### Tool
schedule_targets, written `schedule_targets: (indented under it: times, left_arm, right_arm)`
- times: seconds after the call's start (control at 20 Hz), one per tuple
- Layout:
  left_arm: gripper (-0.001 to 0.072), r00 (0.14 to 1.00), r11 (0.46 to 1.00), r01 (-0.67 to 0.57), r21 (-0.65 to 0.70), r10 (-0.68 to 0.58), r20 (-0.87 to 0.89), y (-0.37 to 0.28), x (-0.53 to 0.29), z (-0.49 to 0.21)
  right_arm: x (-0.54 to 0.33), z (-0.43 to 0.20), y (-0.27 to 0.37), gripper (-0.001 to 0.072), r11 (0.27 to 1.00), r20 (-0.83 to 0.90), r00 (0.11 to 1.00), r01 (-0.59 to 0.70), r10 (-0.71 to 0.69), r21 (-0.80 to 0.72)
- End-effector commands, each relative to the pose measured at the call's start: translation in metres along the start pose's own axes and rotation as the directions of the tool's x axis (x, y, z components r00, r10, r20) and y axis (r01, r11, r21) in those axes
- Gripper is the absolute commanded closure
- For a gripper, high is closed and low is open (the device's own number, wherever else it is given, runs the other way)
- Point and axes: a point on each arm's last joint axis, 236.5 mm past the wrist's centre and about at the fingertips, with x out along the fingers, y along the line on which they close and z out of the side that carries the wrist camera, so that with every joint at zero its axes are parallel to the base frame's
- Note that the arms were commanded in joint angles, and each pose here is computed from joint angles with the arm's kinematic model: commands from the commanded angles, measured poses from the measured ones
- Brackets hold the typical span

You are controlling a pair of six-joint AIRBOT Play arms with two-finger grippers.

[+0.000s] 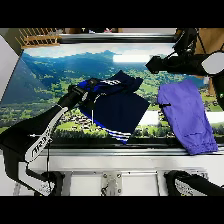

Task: Fold the clothes and pants, and hang the long-sleeved shirts on hangers.

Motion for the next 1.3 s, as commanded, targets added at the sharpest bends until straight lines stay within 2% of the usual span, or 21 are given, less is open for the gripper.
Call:
schedule_targets:
  times: [0.0,0.15,0.25,0.35,0.45,0.55,0.65,0.75,0.9,1.0,1.25]
  left_arm:
    - [0.0686,1.0,0.999,-0.011,-0.032,0.011,0.022,0.011,-0.018,0.018]
    - [0.0687,0.999,0.996,-0.008,-0.087,0.011,0.036,0.027,-0.047,0.028]
    - [0.0687,0.994,0.976,0.092,-0.195,-0.079,0.078,0.028,-0.066,0.025]
    - [0.0687,0.969,0.915,0.241,-0.324,-0.205,0.14,0.023,-0.085,0.017]
    - [0.0687,0.929,0.826,0.367,-0.428,-0.308,0.203,0.022,-0.101,0.005]
    - [0.0687,0.898,0.733,0.439,-0.52,-0.363,0.248,0.026,-0.109,-0.009]
    - [0.0687,0.89,0.677,0.454,-0.58,-0.375,0.259,0.033,-0.106,-0.025]
    - [0.0687,0.895,0.66,0.44,-0.609,-0.377,0.239,0.035,-0.099,-0.041]
    - [0.0686,0.89,0.628,0.443,-0.64,-0.395,0.228,0.032,-0.092,-0.053]
    - [0.0687,0.89,0.626,0.442,-0.642,-0.393,0.23,0.032,-0.092,-0.053]
    - [0.0687,0.89,0.626,0.443,-0.642,-0.393,0.231,0.032,-0.092,-0.053]
  right_arm:
    - [-0.003,-0.002,-0.003,0.0059,1.0,-0.01,1.0,0.004,-0.004,0.004]
    - [-0.015,-0.019,-0.016,0.0059,0.999,-0.084,0.996,0.04,-0.04,-0.002]
    - [-0.025,-0.052,-0.036,0.0059,0.996,-0.202,0.976,0.087,-0.084,0.008]
    - [-0.031,-0.109,-0.058,0.006,0.985,-0.365,0.927,0.134,-0.087,0.107]
    - [-0.026,-0.177,-0.078,0.0059,0.935,-0.519,0.852,0.233,-0.064,0.267]
    - [-0.006,-0.239,-0.09,0.0058,0.874,-0.598,0.801,0.317,-0.037,0.369]
    - [0.024,-0.279,-0.079,0.0058,0.814,-0.601,0.798,0.311,0.058,0.491]
    - [0.054,-0.301,-0.056,0.0058,0.771,-0.578,0.803,0.272,0.148,0.576]
    - [0.089,-0.319,-0.016,0.0058,0.782,-0.581,0.782,0.209,0.227,0.587]
    - [0.108,-0.326,0.012,0.0059,0.78,-0.568,0.781,0.177,0.26,0.601]
    - [0.127,-0.329,0.048,0.0062,0.838,-0.563,0.785,0.108,0.259,0.535]
